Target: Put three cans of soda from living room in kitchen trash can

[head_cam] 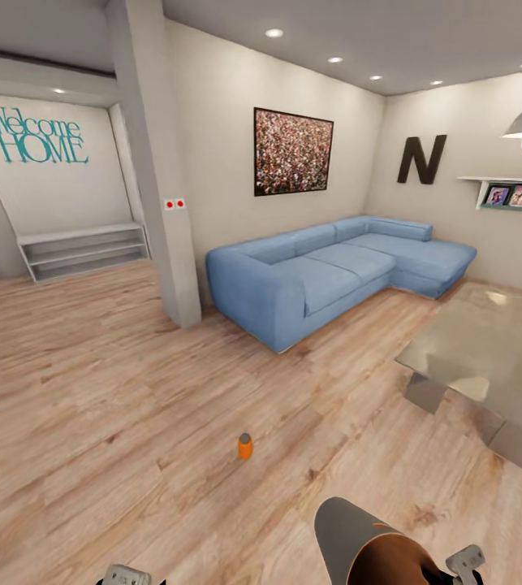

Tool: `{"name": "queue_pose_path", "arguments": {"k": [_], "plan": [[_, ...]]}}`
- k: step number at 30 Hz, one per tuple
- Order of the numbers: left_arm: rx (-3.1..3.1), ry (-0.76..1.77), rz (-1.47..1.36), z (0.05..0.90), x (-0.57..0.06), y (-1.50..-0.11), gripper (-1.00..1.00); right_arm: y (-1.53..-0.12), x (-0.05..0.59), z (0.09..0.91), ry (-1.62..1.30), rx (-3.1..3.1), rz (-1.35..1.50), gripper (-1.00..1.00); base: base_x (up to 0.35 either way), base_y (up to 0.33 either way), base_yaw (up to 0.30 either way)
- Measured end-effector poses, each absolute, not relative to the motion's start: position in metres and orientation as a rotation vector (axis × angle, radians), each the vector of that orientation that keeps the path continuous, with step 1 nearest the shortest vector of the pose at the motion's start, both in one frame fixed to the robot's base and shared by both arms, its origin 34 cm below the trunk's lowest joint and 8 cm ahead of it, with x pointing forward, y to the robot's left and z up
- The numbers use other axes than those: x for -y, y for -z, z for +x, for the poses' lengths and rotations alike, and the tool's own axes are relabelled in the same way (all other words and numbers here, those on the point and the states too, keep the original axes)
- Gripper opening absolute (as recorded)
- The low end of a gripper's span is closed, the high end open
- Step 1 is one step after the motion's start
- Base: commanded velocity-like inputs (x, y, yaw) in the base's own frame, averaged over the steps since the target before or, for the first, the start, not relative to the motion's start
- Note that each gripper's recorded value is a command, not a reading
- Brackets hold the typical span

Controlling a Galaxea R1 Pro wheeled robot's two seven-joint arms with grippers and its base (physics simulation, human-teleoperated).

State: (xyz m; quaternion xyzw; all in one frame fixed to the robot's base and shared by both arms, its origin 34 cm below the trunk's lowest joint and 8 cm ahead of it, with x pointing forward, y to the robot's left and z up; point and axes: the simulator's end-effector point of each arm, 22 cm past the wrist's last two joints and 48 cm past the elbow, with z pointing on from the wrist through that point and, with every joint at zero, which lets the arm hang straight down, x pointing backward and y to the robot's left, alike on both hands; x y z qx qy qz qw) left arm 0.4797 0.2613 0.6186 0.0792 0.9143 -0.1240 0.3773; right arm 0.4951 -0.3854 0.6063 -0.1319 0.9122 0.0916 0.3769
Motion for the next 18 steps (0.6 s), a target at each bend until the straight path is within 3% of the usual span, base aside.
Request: {"name": "queue_pose_path", "arguments": {"k": [18], "plan": [[-2.360,0.323,0.197,0.473,-0.261,-0.611,1.00,-0.616,0.409,0.501,-0.207,-2.309,-0.240,-1.00,0.260,0.230,0.000]]}}
